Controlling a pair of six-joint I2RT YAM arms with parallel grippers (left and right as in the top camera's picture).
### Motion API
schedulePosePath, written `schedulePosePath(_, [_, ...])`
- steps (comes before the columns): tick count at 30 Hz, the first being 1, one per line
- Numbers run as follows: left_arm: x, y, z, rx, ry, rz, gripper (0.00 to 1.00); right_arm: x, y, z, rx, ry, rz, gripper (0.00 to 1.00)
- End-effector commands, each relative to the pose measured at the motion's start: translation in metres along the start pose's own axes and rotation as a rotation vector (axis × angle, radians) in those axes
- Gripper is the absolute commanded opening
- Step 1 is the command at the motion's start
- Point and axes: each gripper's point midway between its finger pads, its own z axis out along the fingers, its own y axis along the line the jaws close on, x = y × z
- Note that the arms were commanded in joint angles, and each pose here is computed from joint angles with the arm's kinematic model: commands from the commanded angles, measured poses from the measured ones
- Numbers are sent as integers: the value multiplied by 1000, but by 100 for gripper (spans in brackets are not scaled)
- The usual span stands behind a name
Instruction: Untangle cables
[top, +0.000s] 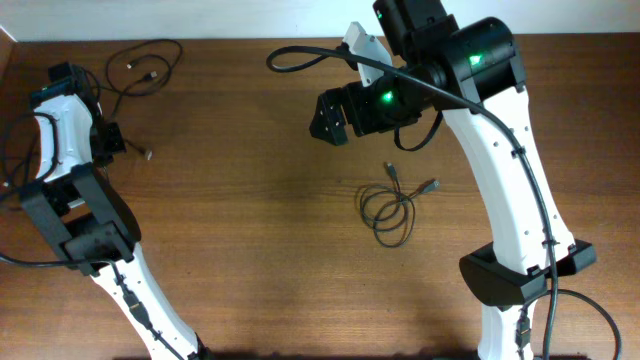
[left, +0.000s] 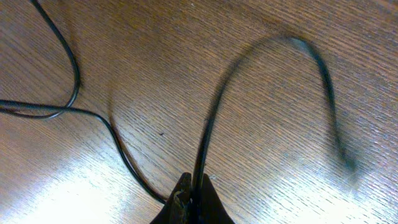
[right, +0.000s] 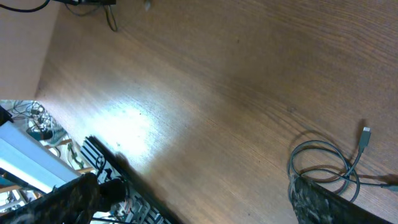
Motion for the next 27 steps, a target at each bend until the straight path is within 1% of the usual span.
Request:
schedulePosePath(1, [-5,-10,-7,75,-13,-26,0,2,-3,3,11,14,-8,99])
schedulePosePath(3, [-15,-24,-25,180,-59,-32,0,2,-3,3,11,16,-7,99])
schedulePosePath(4, [-25,-38,-47,294,-110,-35,0,2,-3,4,11,16,-8,98])
schedulePosePath(7, [-47,-64,-113,563,-261,-24,0,2,-3,4,11,16,-7,98])
schedulePosePath(8, [-51,-67,-126,609,-289,-28,0,3,-3,4,11,17,-8,98])
schedulePosePath(10, [-53,-66,-143,672,-289,-117,0,3,-3,4,11,17,-8,99])
schedulePosePath(12, [-42,-64,-139,677,-219,-177,0,3,-3,4,11,17,-8,99])
schedulePosePath(13, [-35,-63,-135,676,-188,-183,0,3,-3,4,11,17,-8,99])
schedulePosePath(16, [-30,-49,-128,664,-160,-214,0,3,-3,4,11,17,-8,99])
schedulePosePath(18, [-29,-27,-119,606,-160,-251,0,3,-3,4,10,17,-7,99])
schedulePosePath(23, [-19,37,-86,380,-138,-343,0,3,-3,4,10,17,-7,99])
schedulePosePath(25, [-14,49,-74,348,-123,-366,2,3,-3,4,10,17,-7,98])
schedulePosePath(27, [-10,57,-62,345,-109,-388,2,2,-3,4,10,16,-7,98])
